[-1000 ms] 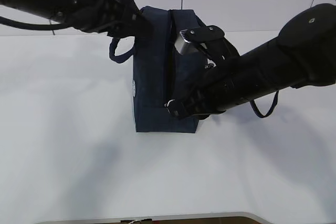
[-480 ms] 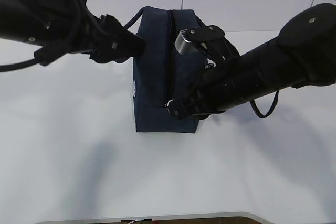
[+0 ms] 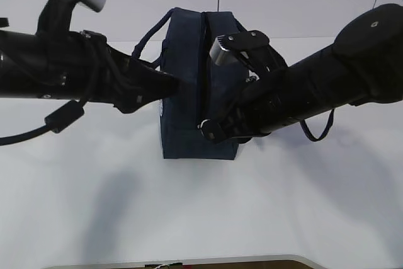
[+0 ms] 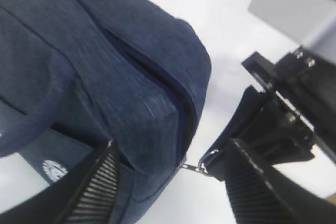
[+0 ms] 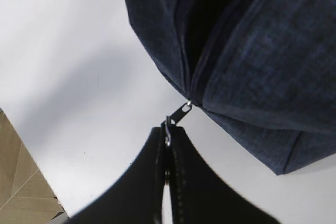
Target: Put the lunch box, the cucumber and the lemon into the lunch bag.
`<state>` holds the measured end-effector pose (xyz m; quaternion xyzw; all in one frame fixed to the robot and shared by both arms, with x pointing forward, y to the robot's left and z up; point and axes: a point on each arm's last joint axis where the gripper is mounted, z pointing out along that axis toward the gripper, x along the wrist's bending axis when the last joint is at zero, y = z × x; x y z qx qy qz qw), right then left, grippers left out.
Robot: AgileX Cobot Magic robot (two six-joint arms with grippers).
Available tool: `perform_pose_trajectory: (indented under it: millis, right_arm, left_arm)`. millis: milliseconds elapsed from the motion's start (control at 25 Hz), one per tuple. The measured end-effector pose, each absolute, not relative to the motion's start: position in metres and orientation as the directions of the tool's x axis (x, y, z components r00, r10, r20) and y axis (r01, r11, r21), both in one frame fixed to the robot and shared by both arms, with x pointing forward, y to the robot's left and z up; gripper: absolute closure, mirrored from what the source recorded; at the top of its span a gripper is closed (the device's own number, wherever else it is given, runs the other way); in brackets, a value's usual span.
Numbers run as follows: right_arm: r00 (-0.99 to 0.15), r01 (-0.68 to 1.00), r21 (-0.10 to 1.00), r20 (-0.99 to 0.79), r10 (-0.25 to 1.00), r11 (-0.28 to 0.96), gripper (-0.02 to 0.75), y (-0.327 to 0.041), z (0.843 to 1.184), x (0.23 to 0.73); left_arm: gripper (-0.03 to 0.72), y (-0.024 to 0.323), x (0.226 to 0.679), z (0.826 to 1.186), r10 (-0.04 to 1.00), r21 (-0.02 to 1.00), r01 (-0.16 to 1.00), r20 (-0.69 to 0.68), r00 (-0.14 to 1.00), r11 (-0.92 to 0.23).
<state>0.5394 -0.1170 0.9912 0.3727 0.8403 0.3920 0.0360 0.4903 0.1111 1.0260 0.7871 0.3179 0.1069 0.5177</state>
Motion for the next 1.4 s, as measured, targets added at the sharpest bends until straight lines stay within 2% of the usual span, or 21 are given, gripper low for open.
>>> perform_pose_trajectory:
  millis: [400,920,1400]
  right_arm:
    - [-0.72,0.598,0.686,0.231,0.654,0.415,0.733,-0.117,0.991,0.539]
    - [-0.723,0.6,0.682,0.238,0.648,0.418,0.733,-0.117,0.991,0.538]
    - [-0.728,0.602,0.678,0.247,0.64,0.422,0.733,-0.116,0.991,0.537]
  left_arm:
    - [0.228,0.099,0.501,0.979,0.552,0.842,0.407,-0.163,0.818,-0.355]
    - [0.235,0.102,0.506,0.975,0.551,0.837,0.331,-0.043,0.834,-0.435]
    - [0.236,0.088,0.531,0.969,0.547,0.842,0.318,-0.033,0.836,-0.435]
